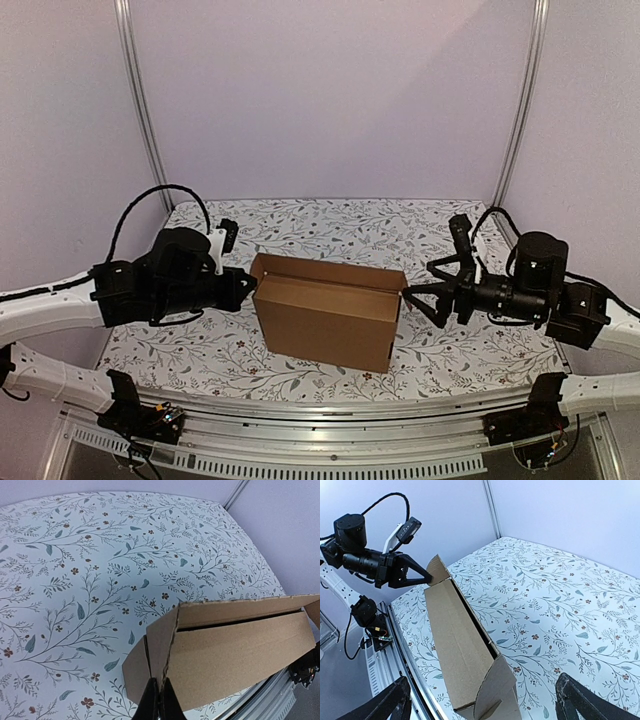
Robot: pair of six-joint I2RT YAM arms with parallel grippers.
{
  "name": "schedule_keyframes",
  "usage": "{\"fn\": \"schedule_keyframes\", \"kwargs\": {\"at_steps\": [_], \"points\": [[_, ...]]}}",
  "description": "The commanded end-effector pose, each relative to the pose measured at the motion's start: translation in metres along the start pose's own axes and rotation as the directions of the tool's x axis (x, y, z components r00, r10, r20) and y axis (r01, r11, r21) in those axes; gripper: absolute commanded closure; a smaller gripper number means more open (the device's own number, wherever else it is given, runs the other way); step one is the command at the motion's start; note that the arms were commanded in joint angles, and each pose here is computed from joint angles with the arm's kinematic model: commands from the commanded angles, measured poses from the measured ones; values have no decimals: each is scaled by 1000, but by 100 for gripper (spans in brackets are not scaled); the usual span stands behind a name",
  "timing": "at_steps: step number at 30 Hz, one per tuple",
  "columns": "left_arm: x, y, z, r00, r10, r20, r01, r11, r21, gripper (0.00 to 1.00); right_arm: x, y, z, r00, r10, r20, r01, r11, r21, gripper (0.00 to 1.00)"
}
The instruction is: Fold the paper box
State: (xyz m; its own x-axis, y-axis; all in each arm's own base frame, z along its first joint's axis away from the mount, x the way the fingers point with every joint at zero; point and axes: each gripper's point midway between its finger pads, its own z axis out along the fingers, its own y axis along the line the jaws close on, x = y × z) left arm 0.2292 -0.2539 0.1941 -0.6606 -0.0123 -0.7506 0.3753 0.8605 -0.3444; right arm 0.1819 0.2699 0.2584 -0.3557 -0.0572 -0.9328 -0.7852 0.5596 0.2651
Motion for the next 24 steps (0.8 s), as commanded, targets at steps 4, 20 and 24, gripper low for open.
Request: {"fn": "schedule_keyframes", "kwargs": {"at_steps": [4, 20, 24], "points": [[63, 30, 9, 980, -14, -199, -19, 987, -161, 100, -1, -26, -18, 987, 133, -93, -111, 971, 209, 4], [69, 22, 7, 983, -42, -176, 4, 978, -209, 100, 13, -35, -4, 955, 182, -233, -84, 923, 375, 53], [70, 20, 7, 984, -38, -176, -1, 977, -214, 100, 19, -34, 3, 949, 174, -262, -61, 918, 392, 58]]}}
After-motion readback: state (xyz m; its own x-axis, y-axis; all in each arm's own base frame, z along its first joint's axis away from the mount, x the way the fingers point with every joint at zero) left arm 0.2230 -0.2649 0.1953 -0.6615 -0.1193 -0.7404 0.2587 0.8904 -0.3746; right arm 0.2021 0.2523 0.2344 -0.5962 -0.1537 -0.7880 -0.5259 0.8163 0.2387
